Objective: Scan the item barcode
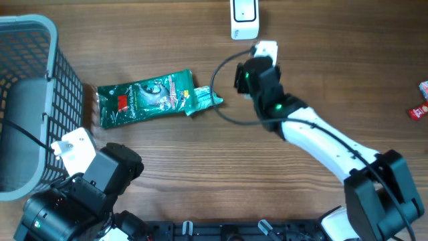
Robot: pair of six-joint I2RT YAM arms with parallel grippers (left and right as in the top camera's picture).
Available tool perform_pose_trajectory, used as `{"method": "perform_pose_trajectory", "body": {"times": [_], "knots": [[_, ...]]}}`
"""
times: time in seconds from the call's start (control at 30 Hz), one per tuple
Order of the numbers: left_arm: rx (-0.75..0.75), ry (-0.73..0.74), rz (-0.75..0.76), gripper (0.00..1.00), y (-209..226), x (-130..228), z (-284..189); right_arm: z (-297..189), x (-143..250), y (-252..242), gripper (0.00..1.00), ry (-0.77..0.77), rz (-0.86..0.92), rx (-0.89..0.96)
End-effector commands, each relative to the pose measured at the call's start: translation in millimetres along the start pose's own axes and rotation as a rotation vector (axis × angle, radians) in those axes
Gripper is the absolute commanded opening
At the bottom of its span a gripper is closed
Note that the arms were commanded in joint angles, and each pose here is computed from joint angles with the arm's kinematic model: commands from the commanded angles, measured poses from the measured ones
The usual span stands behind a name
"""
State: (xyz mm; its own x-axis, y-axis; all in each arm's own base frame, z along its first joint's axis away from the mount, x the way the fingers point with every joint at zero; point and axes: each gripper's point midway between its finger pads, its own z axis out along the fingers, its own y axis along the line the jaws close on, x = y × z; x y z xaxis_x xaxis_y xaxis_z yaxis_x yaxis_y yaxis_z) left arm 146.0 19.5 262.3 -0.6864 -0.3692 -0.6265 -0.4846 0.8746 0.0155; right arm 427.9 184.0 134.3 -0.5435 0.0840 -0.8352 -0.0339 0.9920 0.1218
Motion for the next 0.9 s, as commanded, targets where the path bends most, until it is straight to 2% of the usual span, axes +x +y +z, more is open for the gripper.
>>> {"method": "perform_pose_trajectory", "body": {"times": [0.0,0.2,0.27,0.3,0.33,0.43,0.5,0.63,0.67,0.77,0.8,0.87], "knots": [[-0.015,-0.013,-0.026,1.0,3.2,-2.3,0.5,10.3,21.1,-18.0,0.63,-0.015,-0.017,0.065],[-0.015,-0.014,-0.026,1.0,3.1,-2.3,0.5,32.8,52.9,-22.4,0.7,0.045,-0.043,0.093],[-0.015,-0.014,-0.026,1.0,3.1,-2.3,0.5,33.5,50.6,-22.6,0.78,0.033,-0.041,0.096],[-0.015,-0.014,-0.026,1.0,3.1,-2.3,0.5,33.2,48.1,-21.6,0.86,0.025,-0.044,0.092],[-0.015,-0.014,-0.026,1.0,3.1,-2.3,0.5,32.2,43.5,-20.1,1.0,0.011,-0.062,0.086],[-0.015,-0.014,-0.026,1.0,3.1,-2.3,0.5,19.1,23.9,-13.3,1.0,-0.017,-0.066,0.053],[-0.015,-0.013,-0.026,1.0,3.2,-2.3,0.5,-10.0,-4.1,-6.5,1.0,-0.029,-0.019,0.008],[-0.015,-0.013,-0.026,1.0,3.2,-2.3,0.5,-76.8,-41.2,-13.1,1.0,-0.027,0.261,-0.03],[-0.015,-0.014,-0.026,1.0,3.1,-2.3,0.5,-97.8,-39.4,-19.0,1.0,0.008,0.416,-0.03],[-0.015,-0.014,-0.026,1.0,3.1,-2.3,0.5,-134.9,-31.5,-18.2,1.0,0.095,0.675,-0.088],[-0.015,-0.013,-0.026,1.0,3.2,-2.3,0.5,-142.3,-34.8,-16.9,1.0,0.093,0.698,-0.11],[-0.015,-0.013,-0.026,1.0,3.2,-2.3,0.5,-154.4,-27.9,-32.1,1.0,0.094,0.618,-0.055]]}}
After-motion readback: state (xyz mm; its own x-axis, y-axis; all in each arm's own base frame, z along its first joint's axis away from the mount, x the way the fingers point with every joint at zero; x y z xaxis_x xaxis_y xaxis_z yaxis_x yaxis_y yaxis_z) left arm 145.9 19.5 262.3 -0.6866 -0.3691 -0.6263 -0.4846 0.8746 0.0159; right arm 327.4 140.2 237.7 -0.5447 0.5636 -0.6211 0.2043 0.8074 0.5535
